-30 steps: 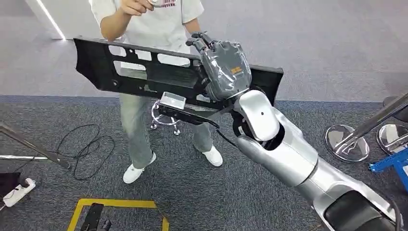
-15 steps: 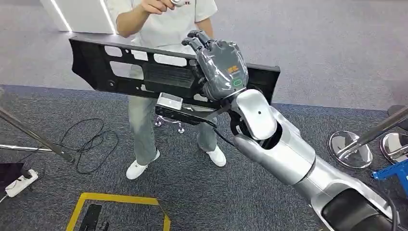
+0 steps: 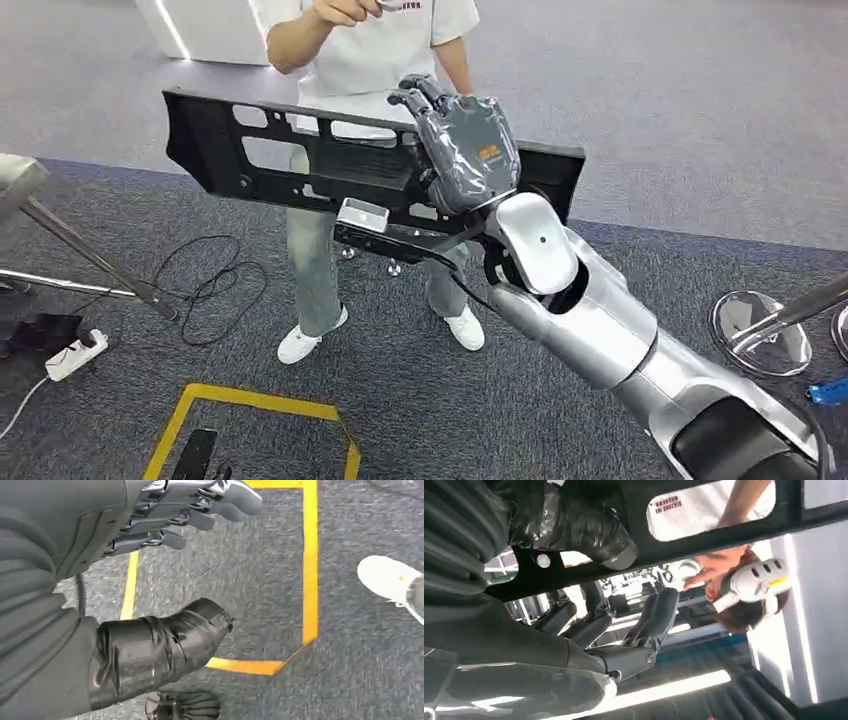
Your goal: Take the parts from the cabinet and place them on the table.
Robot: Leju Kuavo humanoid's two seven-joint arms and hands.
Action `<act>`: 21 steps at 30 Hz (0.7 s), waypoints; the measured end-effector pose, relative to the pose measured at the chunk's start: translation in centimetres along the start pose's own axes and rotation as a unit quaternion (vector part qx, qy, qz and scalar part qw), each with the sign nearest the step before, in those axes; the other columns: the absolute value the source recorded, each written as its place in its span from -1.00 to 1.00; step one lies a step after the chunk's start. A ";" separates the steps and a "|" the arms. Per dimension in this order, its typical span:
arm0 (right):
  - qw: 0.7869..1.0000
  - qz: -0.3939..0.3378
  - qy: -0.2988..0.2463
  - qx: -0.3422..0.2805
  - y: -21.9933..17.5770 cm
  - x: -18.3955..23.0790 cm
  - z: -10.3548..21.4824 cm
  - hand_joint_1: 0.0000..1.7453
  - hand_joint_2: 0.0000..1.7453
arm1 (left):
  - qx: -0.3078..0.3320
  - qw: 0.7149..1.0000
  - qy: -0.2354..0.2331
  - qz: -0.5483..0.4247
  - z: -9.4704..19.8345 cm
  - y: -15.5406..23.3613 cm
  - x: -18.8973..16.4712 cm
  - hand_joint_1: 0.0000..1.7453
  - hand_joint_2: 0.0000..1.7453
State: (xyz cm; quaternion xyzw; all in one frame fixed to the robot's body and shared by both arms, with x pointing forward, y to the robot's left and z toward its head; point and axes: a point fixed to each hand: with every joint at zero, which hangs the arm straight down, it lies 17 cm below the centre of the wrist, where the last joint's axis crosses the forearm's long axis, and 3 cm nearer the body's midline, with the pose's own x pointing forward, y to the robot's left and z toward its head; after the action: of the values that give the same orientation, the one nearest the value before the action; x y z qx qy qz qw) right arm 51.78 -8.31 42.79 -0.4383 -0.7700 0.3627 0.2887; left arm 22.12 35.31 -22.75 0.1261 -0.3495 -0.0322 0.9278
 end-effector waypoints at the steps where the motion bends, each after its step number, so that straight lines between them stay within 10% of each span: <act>1: 1.000 0.000 0.000 -0.001 0.0 0.0 0.0 1.00 1.00 | 0.000 1.000 -0.001 0.000 -0.1 0.0 0.2 -1.00 1.00; 21: 1.000 0.003 0.007 0.004 0.9 -0.8 0.6 1.00 1.00 | -0.005 1.000 0.004 -0.002 0.0 -0.5 -0.1 -1.00 1.00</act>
State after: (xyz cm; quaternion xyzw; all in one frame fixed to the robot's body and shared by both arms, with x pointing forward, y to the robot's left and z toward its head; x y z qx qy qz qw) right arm 52.08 -8.88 41.63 -0.4423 -0.7649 0.3639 0.2947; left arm 22.06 34.83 -22.88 0.1226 -0.3453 -0.0349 0.9298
